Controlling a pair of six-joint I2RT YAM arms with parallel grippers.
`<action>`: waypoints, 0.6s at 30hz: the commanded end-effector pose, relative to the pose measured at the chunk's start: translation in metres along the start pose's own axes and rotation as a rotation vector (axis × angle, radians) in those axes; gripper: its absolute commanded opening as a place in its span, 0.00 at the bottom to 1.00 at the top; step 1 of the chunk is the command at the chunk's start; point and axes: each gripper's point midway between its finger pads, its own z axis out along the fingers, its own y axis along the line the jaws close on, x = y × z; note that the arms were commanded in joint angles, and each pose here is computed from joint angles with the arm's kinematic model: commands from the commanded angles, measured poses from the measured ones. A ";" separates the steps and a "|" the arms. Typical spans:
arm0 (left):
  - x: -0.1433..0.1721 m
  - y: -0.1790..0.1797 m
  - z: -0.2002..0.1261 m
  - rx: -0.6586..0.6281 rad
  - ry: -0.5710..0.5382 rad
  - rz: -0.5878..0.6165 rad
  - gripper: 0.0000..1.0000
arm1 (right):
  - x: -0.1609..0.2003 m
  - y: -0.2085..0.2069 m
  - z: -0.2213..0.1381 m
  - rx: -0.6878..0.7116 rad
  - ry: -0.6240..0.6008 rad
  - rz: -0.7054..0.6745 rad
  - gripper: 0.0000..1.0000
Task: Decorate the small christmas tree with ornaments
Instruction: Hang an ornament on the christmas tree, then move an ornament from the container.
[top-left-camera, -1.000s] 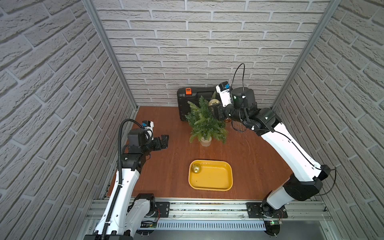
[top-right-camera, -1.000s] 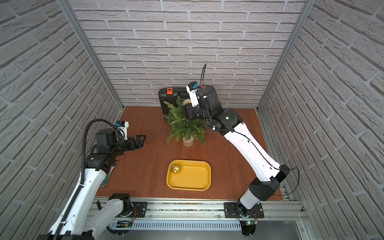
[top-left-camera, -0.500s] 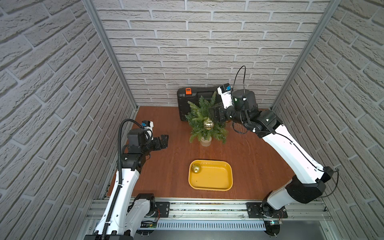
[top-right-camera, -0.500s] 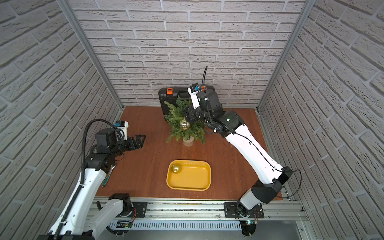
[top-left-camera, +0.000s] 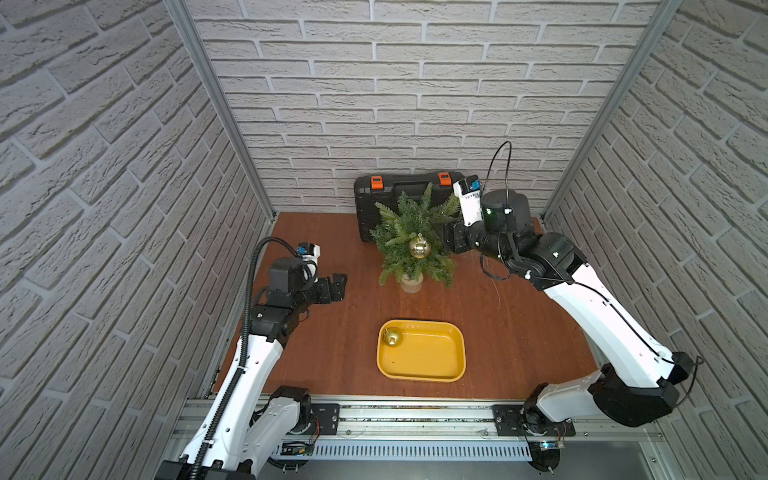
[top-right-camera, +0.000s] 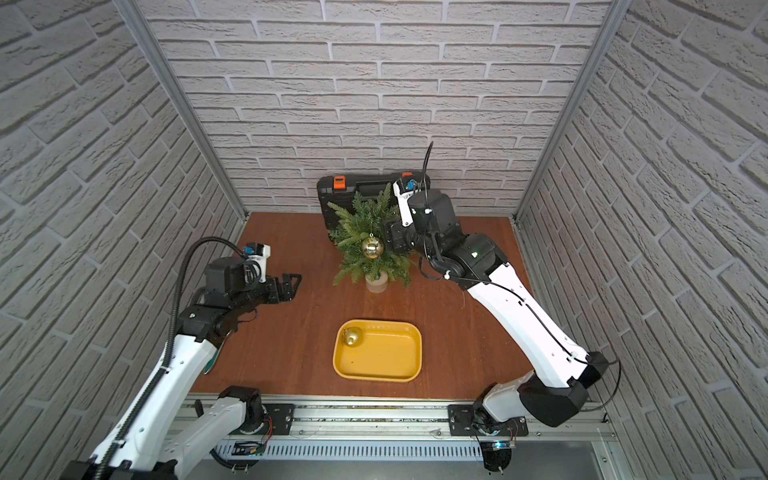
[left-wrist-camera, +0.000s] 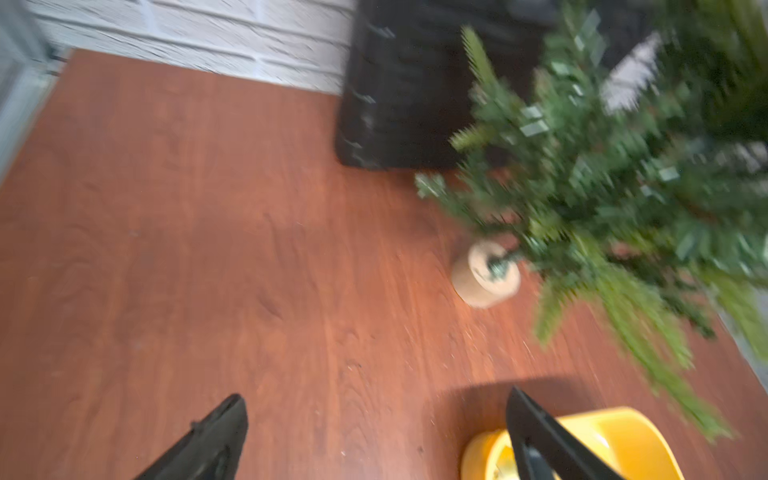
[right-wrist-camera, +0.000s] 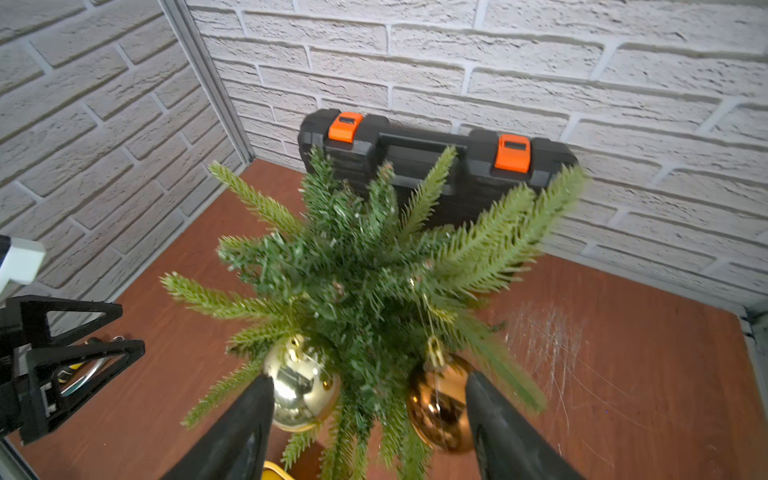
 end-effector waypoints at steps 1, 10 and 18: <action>0.009 -0.010 -0.003 -0.067 0.066 0.050 0.96 | 0.010 -0.031 -0.019 0.077 -0.015 0.067 0.73; 0.071 -0.084 0.010 -0.082 0.297 0.159 0.90 | 0.064 -0.060 -0.017 0.113 0.064 0.139 0.72; 0.110 -0.134 0.046 -0.132 0.346 0.029 0.80 | 0.083 -0.059 -0.010 0.094 0.096 0.144 0.71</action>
